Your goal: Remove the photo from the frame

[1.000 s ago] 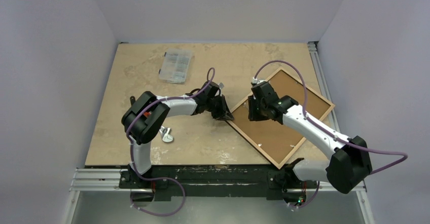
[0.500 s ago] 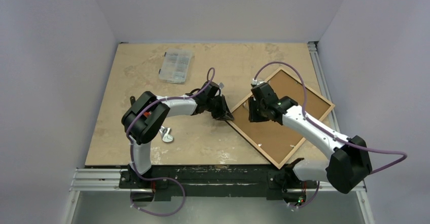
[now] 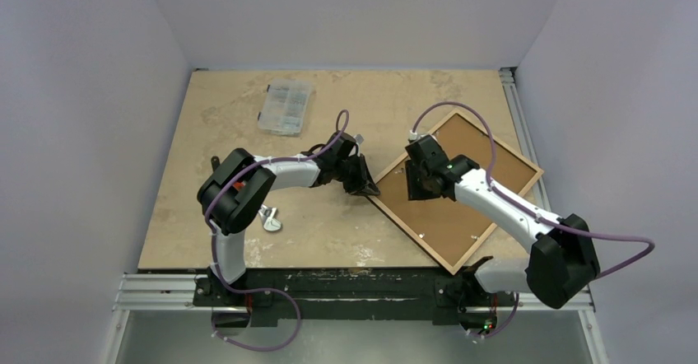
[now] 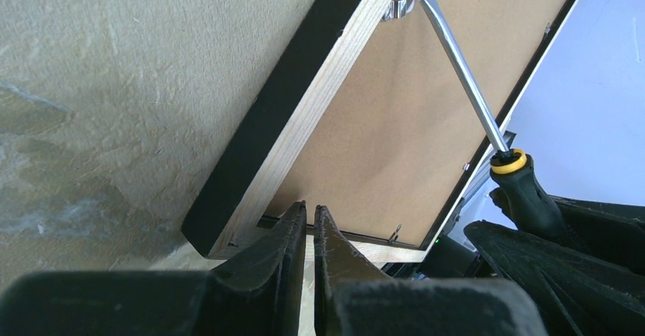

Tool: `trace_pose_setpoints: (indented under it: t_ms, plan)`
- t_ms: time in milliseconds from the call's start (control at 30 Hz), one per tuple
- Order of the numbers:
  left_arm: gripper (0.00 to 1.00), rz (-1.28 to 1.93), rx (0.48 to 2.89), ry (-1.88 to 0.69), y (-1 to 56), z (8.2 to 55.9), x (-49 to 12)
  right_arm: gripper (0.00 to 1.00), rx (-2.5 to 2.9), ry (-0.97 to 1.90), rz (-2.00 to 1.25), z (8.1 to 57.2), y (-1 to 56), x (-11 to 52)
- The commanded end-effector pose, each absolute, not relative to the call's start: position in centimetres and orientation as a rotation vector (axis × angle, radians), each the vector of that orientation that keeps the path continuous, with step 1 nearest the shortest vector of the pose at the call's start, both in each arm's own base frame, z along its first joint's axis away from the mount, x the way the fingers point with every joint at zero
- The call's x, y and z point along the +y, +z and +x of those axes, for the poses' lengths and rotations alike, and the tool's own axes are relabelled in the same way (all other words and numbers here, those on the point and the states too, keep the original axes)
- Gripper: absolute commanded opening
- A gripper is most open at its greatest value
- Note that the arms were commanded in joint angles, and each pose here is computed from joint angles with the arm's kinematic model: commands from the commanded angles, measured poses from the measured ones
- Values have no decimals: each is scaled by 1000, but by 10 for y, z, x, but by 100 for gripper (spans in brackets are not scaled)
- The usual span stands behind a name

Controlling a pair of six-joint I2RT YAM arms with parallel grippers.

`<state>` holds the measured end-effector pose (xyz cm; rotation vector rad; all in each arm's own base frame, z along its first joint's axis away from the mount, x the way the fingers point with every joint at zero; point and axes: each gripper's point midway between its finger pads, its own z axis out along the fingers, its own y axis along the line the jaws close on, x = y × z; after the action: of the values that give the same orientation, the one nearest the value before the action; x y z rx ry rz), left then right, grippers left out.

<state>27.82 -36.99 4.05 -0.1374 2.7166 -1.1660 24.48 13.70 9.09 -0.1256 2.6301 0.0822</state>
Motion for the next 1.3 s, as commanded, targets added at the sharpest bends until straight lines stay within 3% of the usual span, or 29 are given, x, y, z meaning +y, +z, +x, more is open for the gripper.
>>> trace_pose_setpoints:
  t_ms: [0, 300, 433, 600, 967, 1100, 1267]
  plan:
    - [10, -84, 2703, -1144, 51, 278, -367, 0, 2559, 96, -74, 255, 117, 137]
    - [50, 132, 2524, -1012, 107, 305, -364, 0, 2352, 17, 128, 261, 175, 106]
    - [60, 235, 2500, -802, 109, 326, -356, 0, 2276, -17, 213, 254, 191, 86]
    - [61, 340, 2507, -595, 91, 349, -355, 0, 2241, -2, 290, 252, 200, 71]
    - [63, 445, 2606, -669, 51, 325, -383, 0, 2290, 260, 370, 312, 184, 67]
    - [55, 449, 2640, -657, 39, 315, -379, 0, 2292, 276, 416, 333, 174, 61]
    - [38, 401, 2670, -587, 26, 304, -359, 0, 2304, 279, 467, 353, 160, 50]
